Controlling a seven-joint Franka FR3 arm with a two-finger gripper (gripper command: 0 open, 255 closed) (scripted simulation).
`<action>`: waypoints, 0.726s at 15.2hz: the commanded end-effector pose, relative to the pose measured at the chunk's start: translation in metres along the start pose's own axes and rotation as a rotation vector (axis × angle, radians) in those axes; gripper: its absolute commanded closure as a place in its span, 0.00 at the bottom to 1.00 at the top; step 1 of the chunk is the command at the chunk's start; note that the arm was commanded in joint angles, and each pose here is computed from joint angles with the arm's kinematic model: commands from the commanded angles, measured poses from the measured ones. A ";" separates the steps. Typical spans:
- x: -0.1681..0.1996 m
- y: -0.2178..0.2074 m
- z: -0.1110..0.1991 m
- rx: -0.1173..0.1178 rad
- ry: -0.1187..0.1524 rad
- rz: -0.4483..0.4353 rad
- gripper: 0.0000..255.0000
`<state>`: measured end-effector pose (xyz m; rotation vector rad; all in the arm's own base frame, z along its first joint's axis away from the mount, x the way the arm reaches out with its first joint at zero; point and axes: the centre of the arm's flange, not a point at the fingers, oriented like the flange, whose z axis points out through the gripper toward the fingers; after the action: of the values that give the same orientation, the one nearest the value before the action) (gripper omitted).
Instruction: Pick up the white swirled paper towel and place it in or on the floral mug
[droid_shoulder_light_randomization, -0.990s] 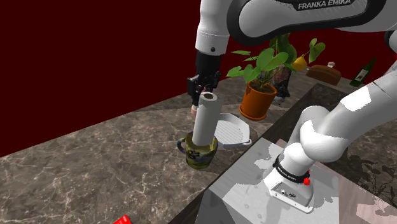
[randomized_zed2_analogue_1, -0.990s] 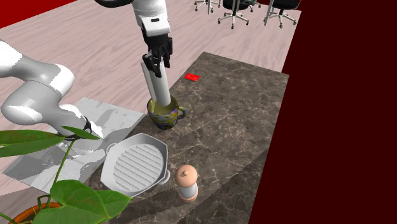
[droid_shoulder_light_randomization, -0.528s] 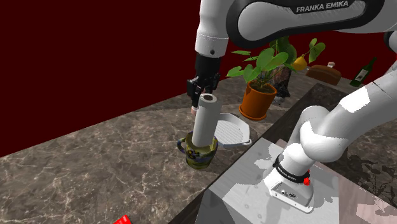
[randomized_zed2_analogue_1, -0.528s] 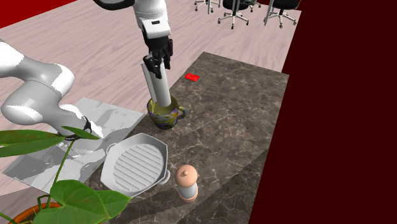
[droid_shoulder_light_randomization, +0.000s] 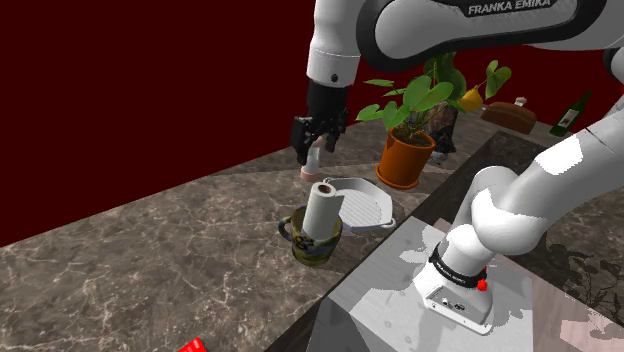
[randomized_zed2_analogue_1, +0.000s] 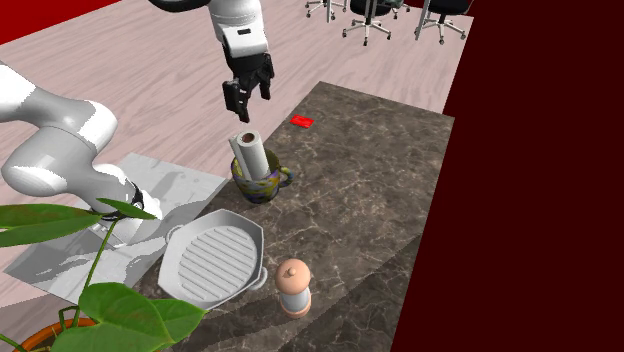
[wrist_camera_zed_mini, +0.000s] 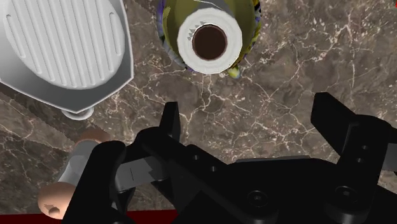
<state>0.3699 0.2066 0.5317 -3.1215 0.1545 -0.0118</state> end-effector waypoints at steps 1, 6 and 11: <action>0.000 0.000 -0.020 0.000 0.000 0.000 0.00; 0.000 0.000 -0.044 0.000 0.000 0.000 0.00; 0.000 0.000 -0.044 0.000 0.000 0.000 0.00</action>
<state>0.3693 0.2057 0.5757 -3.1216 0.1547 -0.0115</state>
